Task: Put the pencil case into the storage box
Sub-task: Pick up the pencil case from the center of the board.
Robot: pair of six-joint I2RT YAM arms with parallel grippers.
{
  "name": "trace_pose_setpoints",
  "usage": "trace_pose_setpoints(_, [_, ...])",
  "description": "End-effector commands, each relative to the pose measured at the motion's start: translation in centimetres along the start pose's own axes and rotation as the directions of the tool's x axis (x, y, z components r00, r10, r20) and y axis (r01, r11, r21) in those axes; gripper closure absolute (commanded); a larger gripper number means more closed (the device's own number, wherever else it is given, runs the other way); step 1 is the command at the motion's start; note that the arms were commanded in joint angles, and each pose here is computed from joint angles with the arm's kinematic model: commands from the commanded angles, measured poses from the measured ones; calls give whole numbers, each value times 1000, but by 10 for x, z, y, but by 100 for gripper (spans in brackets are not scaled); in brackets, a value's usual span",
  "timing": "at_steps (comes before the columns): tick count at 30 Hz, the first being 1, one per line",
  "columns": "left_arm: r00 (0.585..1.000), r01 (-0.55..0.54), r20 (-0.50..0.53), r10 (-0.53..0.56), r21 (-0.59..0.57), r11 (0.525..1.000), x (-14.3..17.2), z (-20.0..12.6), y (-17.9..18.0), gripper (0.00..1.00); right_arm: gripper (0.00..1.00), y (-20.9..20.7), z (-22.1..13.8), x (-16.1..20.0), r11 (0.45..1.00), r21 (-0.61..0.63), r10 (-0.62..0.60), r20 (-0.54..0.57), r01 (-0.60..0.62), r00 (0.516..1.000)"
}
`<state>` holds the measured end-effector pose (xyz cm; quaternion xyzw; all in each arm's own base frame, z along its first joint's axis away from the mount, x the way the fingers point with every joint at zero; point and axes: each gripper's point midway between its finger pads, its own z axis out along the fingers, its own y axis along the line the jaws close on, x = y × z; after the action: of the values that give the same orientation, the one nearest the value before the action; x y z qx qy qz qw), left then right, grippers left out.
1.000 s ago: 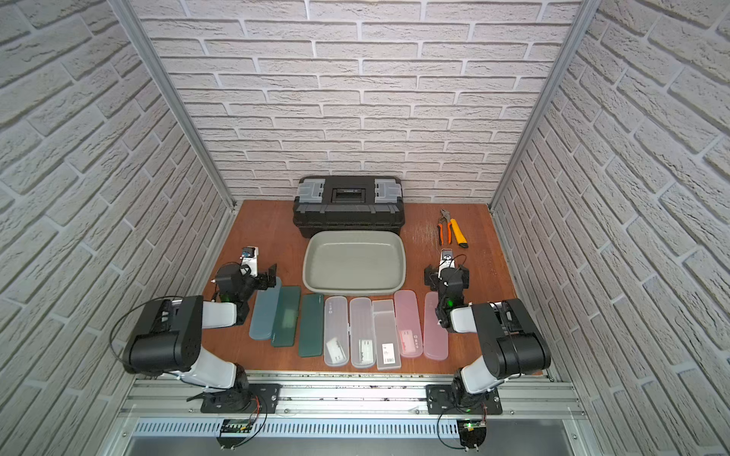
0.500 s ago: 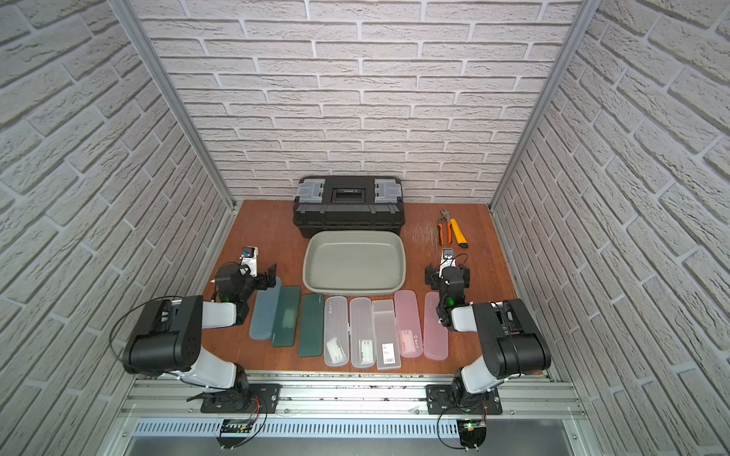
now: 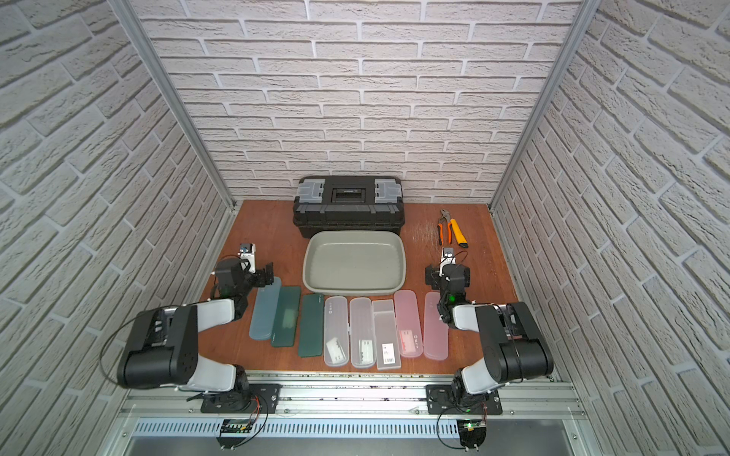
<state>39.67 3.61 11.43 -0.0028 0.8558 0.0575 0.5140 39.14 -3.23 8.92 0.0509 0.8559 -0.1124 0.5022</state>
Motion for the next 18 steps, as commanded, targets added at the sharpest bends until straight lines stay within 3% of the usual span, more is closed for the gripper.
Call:
trace_pose_setpoints(1, [994, 82, -56, -93, -171, 982, -34, -27, 29, 1, 1, -22, -12, -39, 991, 107, 96, -97, -86, 991])
trace_pose_setpoints(4, [982, 159, -54, -182, -287, 945, -41, -46, 42, 2, 1, -16, -22, -33, 990, 81, 134, -219, -119, 966])
trace_pose_setpoints(10, [899, 364, -157, -408, -249, 898, -18, -73, 30, 2, 0, 16, -66, 10, 954, -41, 242, -480, -298, 843])
trace_pose_setpoints(13, [887, 398, -194, -419, -141, 907, -12, -81, -1, 2, 4, 29, -89, 41, 934, -85, 234, -590, -348, 773])
trace_pose_setpoints(18, [902, 345, -248, -352, -74, 936, -3, -89, -46, 2, 4, 20, -114, 78, 942, -21, 239, -657, -334, 715])
